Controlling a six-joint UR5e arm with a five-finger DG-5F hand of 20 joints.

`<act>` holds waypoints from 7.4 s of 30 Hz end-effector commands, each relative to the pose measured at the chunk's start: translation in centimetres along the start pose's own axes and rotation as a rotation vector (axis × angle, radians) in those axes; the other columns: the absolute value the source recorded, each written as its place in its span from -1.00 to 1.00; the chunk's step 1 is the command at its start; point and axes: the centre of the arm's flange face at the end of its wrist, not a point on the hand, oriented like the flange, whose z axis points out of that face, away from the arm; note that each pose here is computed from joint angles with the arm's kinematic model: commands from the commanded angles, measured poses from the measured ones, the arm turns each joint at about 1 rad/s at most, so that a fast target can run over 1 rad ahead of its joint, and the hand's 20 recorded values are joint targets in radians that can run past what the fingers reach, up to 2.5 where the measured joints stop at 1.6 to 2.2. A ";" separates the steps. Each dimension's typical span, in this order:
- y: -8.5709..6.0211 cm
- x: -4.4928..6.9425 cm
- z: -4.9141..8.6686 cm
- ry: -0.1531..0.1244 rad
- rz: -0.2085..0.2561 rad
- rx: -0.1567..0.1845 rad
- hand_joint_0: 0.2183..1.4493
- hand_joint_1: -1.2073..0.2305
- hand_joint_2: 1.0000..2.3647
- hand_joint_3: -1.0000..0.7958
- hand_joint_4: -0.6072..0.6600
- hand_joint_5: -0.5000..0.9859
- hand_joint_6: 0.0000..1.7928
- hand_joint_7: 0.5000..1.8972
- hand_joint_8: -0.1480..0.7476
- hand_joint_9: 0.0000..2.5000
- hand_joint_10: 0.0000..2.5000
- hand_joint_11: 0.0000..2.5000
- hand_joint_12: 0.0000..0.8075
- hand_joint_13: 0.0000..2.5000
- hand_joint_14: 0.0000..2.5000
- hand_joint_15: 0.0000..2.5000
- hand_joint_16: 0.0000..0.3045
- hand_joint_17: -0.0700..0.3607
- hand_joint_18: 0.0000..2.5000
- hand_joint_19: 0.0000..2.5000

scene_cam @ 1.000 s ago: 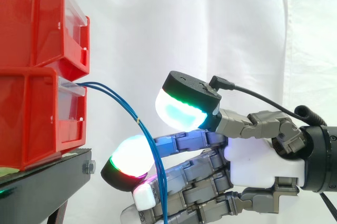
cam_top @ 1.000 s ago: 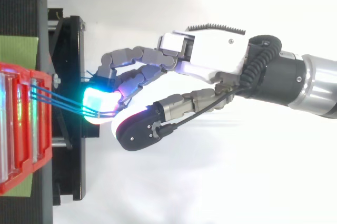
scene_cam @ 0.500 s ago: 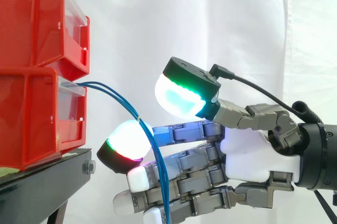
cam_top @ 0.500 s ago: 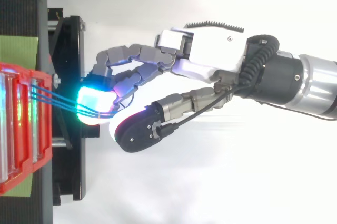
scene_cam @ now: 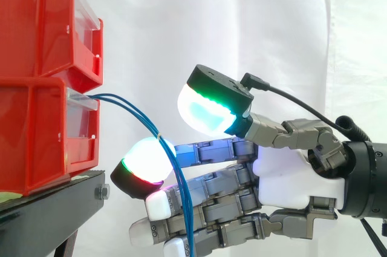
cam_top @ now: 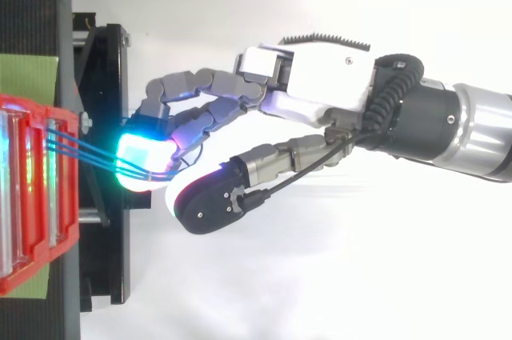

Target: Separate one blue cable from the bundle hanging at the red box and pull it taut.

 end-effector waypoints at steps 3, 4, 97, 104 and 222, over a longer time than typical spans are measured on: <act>0.1 0.4 0.1 0.001 -0.002 -0.013 -0.37 -0.20 -0.99 -0.40 0.25 -0.50 -0.44 0.07 -0.02 -0.41 -0.99 -0.59 -0.28 -0.51 -0.99 -0.75 -0.77 -0.30 -0.59 -0.66; 0.1 0.3 0.1 -0.001 -0.003 -0.016 -0.36 -0.20 -0.99 -0.40 0.25 -0.50 -0.44 0.08 -0.02 -0.41 -0.99 -0.60 -0.28 -0.51 -0.99 -0.74 -0.77 -0.31 -0.59 -0.65; -0.8 -1.1 1.4 0.013 -0.039 -0.040 -0.31 -0.30 -0.96 -0.02 0.06 -0.59 0.05 -0.22 0.04 -0.33 -0.98 -0.44 -0.25 -0.43 -0.99 -0.68 -0.76 -0.29 -0.53 -0.62; -0.9 -1.2 1.3 0.013 -0.044 -0.037 -0.26 -0.34 -0.97 -0.10 0.06 -0.59 0.05 -0.19 0.02 -0.32 -0.98 -0.43 -0.25 -0.42 -0.99 -0.68 -0.76 -0.29 -0.52 -0.61; 4.4 -2.5 -0.8 0.055 -0.158 0.096 -0.30 -0.33 -0.97 -0.13 0.04 -0.58 0.02 -0.17 0.00 -0.29 -0.98 -0.39 -0.20 -0.39 -0.99 -0.62 -0.74 -0.26 -0.49 -0.55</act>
